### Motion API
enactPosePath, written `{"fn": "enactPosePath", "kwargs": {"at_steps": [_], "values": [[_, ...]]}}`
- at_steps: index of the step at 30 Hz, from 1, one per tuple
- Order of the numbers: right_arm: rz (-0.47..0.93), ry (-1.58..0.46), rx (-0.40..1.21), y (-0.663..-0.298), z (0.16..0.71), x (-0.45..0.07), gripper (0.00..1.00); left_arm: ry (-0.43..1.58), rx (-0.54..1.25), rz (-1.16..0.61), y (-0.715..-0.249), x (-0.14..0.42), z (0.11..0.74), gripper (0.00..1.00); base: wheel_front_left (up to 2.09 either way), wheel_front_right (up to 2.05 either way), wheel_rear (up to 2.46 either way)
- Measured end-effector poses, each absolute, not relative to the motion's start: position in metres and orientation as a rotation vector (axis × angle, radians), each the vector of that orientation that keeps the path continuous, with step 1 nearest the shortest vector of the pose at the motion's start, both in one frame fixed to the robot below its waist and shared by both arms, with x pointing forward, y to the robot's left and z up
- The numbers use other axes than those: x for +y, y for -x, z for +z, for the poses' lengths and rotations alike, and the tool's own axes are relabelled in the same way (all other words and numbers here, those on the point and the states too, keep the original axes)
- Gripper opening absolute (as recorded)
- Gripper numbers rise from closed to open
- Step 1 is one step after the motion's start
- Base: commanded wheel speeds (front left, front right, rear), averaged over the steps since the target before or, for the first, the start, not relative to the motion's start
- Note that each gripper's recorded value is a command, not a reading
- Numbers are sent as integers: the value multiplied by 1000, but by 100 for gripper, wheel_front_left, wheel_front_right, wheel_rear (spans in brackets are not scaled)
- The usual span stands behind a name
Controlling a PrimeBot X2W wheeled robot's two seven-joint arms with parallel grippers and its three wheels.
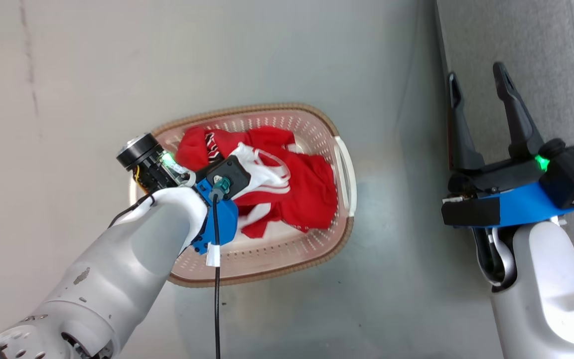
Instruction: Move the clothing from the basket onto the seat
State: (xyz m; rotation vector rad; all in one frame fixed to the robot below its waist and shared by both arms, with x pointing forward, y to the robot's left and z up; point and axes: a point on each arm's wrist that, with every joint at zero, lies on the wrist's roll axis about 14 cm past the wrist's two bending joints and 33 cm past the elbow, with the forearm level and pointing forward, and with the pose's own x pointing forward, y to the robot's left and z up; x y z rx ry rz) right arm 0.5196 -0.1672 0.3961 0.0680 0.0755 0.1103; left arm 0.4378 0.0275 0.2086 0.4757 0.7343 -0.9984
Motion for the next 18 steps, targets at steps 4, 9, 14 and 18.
{"fn": "enactPosePath", "kwargs": {"at_steps": [4,9,14,18], "values": [[113,-73,54,-514,410,-165,100,-418,665,-939,-453,23,239,0,0,0,0],[111,-69,28,-506,428,-164,100,-300,532,-855,-480,9,293,0,0,0,0],[100,-71,7,-496,443,-166,100,-202,410,-754,-495,12,342,0,0,0,0],[102,-74,-9,-486,455,-165,100,-175,326,-715,-498,16,377,0,0,0,0]]}}
